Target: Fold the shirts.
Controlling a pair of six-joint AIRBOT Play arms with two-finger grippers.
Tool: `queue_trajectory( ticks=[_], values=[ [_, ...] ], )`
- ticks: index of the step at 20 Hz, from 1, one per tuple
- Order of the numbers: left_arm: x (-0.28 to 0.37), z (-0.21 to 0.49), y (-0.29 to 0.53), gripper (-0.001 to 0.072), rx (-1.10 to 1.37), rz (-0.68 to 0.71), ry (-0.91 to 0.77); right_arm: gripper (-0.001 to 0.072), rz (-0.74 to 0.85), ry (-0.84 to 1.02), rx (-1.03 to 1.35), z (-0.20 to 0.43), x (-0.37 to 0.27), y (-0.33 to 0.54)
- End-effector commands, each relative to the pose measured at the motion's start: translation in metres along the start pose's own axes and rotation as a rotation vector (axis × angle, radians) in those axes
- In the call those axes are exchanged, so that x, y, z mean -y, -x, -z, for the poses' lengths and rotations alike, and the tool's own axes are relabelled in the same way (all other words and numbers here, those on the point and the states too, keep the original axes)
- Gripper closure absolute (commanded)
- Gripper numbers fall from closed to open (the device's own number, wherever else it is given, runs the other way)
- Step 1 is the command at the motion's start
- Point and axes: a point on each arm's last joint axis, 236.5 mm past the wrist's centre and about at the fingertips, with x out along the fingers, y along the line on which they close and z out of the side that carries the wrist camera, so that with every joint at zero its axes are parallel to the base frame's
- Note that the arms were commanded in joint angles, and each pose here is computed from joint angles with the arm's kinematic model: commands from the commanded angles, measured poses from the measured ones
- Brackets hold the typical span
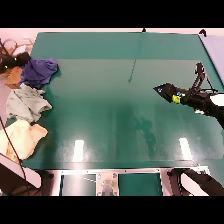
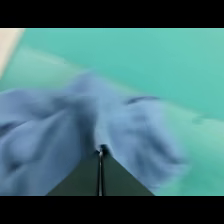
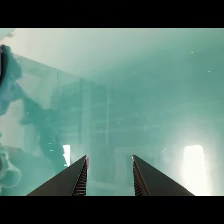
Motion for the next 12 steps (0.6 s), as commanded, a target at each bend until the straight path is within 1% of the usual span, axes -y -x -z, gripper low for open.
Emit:
queue_trajectory(
  ticks=[1, 3, 4, 5, 7, 10, 12],
  values=[
    [0.095, -0.039, 0.052, 0.0686, -0.046, 0.297, -0.002, 0.0389, 0.0, -0.001, 0.001, -0.001, 0.0, 0.0],
    [0.16, -0.071, 0.102, 0.0686, 0.02, 0.509, 0.036, 0.0388, -0.002, -0.04, -0.004, -0.001, 0.001, 0.002],
    [0.183, -0.078, 0.127, 0.0686, 0.037, 0.556, 0.011, 0.0388, -0.008, -0.063, -0.018, -0.001, 0.001, 0.006],
    [0.199, -0.079, 0.146, 0.0686, 0.04, 0.559, -0.03, 0.0388, -0.018, -0.078, -0.042, 0.0, 0.0, 0.011],
    [0.242, -0.056, 0.182, 0.0686, -0.024, 0.604, -0.105, 0.0389, -0.033, -0.089, -0.055, -0.008, 0.0, 0.024],
    [0.342, 0.0, 0.238, 0.0686, -0.141, 0.775, -0.24, 0.0388, -0.038, -0.073, 0.001, -0.037, -0.005, 0.041],
    [0.416, 0.032, 0.27, 0.0686, -0.159, 0.898, -0.308, 0.0378, -0.064, -0.038, 0.0, -0.046, -0.021, 0.05]
  ],
)
